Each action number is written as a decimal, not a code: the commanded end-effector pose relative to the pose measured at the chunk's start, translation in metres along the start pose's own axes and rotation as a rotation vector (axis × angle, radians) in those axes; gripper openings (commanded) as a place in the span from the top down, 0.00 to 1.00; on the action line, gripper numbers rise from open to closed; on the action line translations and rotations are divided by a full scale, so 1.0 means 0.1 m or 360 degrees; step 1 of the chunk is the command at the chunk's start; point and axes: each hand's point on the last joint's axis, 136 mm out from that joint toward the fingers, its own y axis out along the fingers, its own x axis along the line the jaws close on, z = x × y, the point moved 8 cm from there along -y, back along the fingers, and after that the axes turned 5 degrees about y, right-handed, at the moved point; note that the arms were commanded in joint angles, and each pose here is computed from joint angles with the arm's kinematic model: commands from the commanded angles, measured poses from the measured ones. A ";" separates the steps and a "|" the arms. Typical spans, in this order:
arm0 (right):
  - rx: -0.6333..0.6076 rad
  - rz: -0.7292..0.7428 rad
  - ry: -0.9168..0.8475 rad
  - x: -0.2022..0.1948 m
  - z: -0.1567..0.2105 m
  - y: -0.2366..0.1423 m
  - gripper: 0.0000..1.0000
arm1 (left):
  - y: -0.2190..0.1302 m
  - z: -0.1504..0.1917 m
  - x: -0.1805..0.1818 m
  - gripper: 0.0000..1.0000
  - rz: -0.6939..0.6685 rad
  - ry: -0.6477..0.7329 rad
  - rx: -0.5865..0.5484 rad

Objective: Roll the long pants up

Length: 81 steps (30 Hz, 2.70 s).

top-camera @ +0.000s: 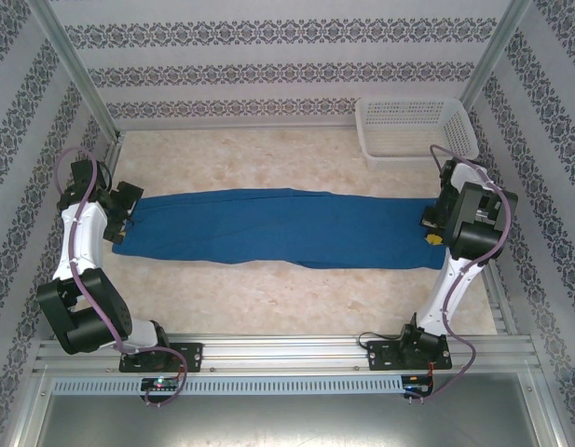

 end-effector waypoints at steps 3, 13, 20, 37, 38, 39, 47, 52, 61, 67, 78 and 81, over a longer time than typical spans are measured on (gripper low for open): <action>-0.0232 -0.0152 0.0061 0.02 -0.05 -0.46 1.00 | -0.07 0.02 0.03 0.00 0.0003 -0.0018 -0.0006; -0.0557 -0.0409 0.0011 0.18 0.25 -1.55 1.00 | -0.05 0.04 0.03 0.00 0.0026 -0.0036 0.0011; -0.0654 -0.0527 -0.0229 0.66 0.74 -2.07 1.00 | -0.06 0.03 0.00 0.00 0.0057 -0.0038 0.0015; -0.0646 -0.0991 -0.0762 2.40 2.21 -2.51 1.00 | -0.17 0.04 -0.06 0.00 0.0133 -0.0046 0.0022; -0.0638 -0.1013 -0.0787 2.51 2.28 -2.50 1.00 | -0.18 0.04 -0.07 0.00 0.0140 -0.0048 0.0021; -0.0626 -0.1037 -0.0813 2.63 2.36 -2.48 1.00 | -0.18 0.03 -0.08 0.00 0.0143 -0.0050 0.0020; -0.0525 -0.1165 -0.0937 3.51 2.82 -2.19 1.00 | -0.28 -0.01 -0.16 0.00 0.0195 -0.0064 0.0007; -0.0467 -0.1271 -0.0947 3.92 2.98 -2.06 1.00 | -0.35 -0.03 -0.19 0.00 0.0205 -0.0047 -0.0002; -0.0430 -0.1435 -0.0947 4.21 3.21 -2.10 1.00 | -0.39 -0.02 -0.19 0.00 0.0210 -0.0031 0.0000; -0.0374 -0.1453 -0.0968 4.37 3.36 -1.95 1.00 | -0.40 -0.01 -0.19 0.00 0.0219 -0.0027 0.0002; -0.0259 -0.1635 -0.0921 4.77 3.53 -1.74 1.00 | -0.44 0.00 -0.18 0.00 0.0225 -0.0013 0.0001; -0.0219 -0.1663 -0.0894 4.88 3.58 -1.64 1.00 | -0.42 0.01 -0.16 0.00 0.0219 -0.0015 0.0014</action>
